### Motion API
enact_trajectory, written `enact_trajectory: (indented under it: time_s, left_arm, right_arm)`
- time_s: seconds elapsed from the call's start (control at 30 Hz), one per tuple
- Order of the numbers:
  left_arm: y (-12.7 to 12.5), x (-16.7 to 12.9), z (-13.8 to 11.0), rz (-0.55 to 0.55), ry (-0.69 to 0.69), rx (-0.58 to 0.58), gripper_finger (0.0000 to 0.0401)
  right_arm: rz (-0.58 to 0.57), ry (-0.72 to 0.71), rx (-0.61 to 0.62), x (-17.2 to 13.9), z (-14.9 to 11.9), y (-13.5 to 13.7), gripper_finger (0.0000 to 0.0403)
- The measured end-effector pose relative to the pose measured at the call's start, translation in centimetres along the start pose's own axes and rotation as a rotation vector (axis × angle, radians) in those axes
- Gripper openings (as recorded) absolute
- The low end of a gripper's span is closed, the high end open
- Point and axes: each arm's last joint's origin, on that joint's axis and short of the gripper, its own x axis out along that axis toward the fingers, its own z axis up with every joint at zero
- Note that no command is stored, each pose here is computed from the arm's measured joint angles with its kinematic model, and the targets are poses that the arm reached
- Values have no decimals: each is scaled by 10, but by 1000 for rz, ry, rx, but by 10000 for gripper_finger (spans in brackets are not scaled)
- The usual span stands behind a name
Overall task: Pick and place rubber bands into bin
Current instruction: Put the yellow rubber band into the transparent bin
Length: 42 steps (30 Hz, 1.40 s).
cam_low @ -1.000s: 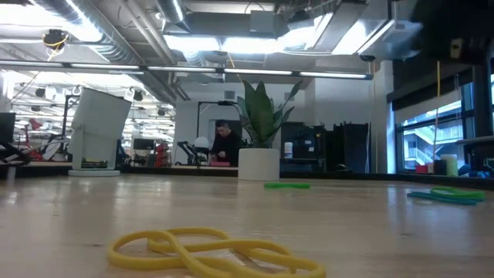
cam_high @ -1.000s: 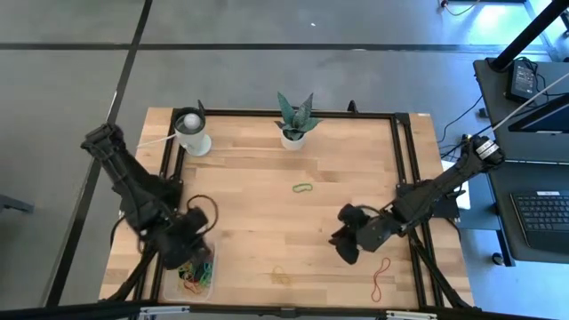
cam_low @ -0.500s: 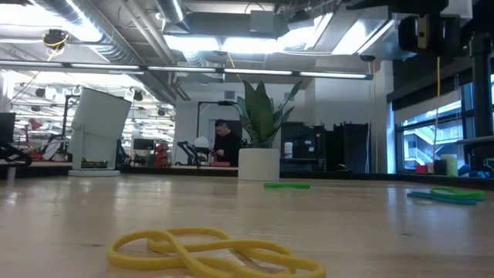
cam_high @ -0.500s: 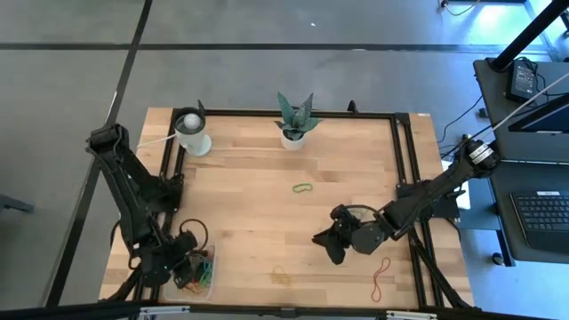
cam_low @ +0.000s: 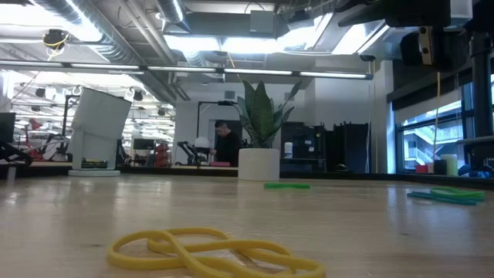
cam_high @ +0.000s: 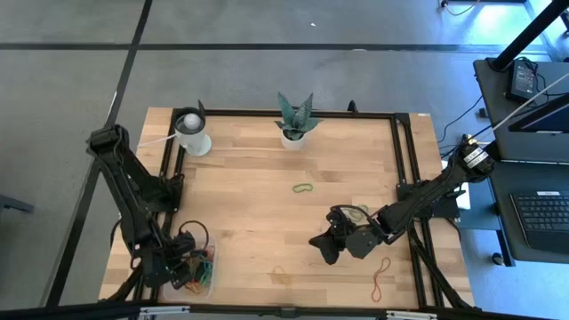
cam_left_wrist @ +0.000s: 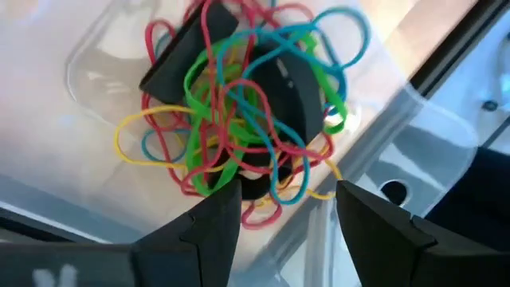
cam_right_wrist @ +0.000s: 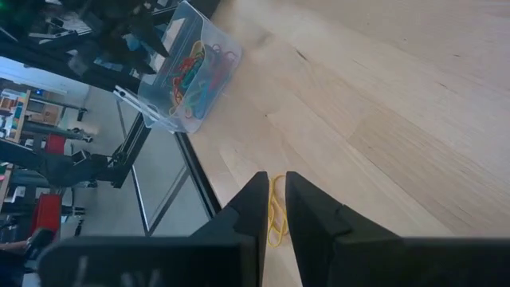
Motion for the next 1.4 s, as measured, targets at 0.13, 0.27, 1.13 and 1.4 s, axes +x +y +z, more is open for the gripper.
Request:
enact_trajectory:
  time_s: [0.13,0.27,1.13,1.4]
  left_arm:
    - [3,-8,4,-18,-49,1,190]
    - [3,-15,8,-63,-154,-1,179]
    - [-60,-53,57,-88,-514,546,1]
    - [-124,-35,115,59,-469,709,1]
  right_arm:
    - [0,0,0,0,0,0,49]
    - [-7,2,-5,0,0,-1,49]
    - [-200,131,-299,-15,-4,-9,3]
    - [-100,158,-462,-69,-12,-21,2]
